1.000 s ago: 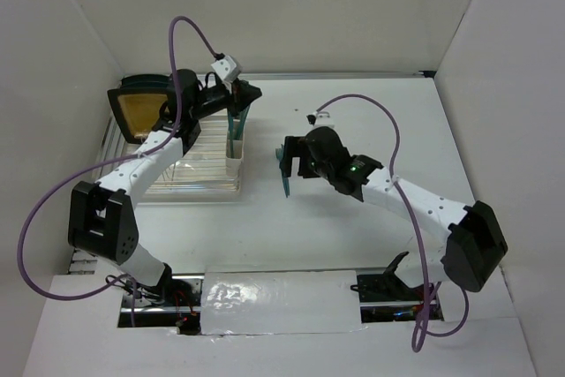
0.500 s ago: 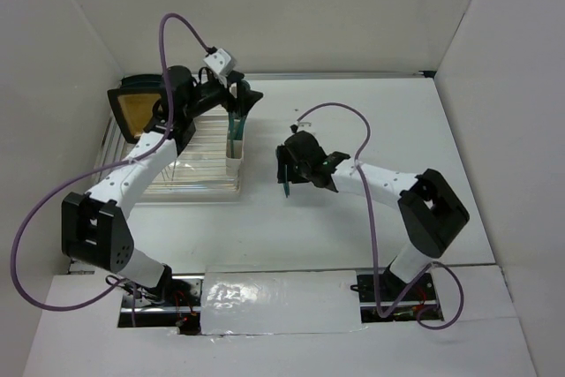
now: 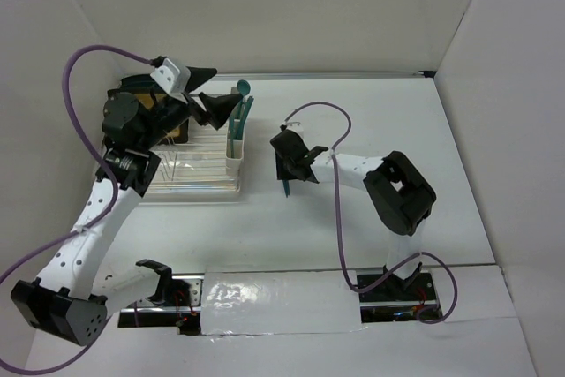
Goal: Sort the eating utensils into containers
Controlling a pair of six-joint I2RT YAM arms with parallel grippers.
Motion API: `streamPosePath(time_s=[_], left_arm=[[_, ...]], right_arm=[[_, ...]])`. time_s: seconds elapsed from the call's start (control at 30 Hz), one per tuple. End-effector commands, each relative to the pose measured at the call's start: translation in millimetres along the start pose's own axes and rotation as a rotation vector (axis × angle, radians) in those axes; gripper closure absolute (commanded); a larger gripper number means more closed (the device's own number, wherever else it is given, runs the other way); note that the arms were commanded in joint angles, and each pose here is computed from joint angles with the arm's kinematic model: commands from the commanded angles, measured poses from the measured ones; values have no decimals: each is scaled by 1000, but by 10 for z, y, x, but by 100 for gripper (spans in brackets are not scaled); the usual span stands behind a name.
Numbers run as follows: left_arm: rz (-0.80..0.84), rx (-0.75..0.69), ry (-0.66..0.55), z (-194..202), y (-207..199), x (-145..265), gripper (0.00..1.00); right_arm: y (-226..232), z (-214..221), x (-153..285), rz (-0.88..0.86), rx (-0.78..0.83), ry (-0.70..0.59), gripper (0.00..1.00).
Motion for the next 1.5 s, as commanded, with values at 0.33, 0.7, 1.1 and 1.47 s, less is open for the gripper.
streamPosePath(time_s=[0.33,0.7,1.1,1.47], left_arm=[[23,87,132,493,-104,207,7],[4,91,159,611,-108,264,7],[33,102,191,696,-119,264,7],[78,138,235,741,-175,186,7]], right_arm=[[30,-137,-113,59,5,-36,62],[-36,-40,-278,113,13,-19,70],[-137,60,-393,105,1,33,100],[-254,-90,143,-6,-80,-32,100]])
Point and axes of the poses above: each gripper's point midway between its finger pads, its own x axis back along the fingers, its own y axis along the line the jaws close on, z = x × y, the point moved 9 cm from there along x, back along the fingers, and after that the axes turned 2 degrees about x, right-handed, at the moved point
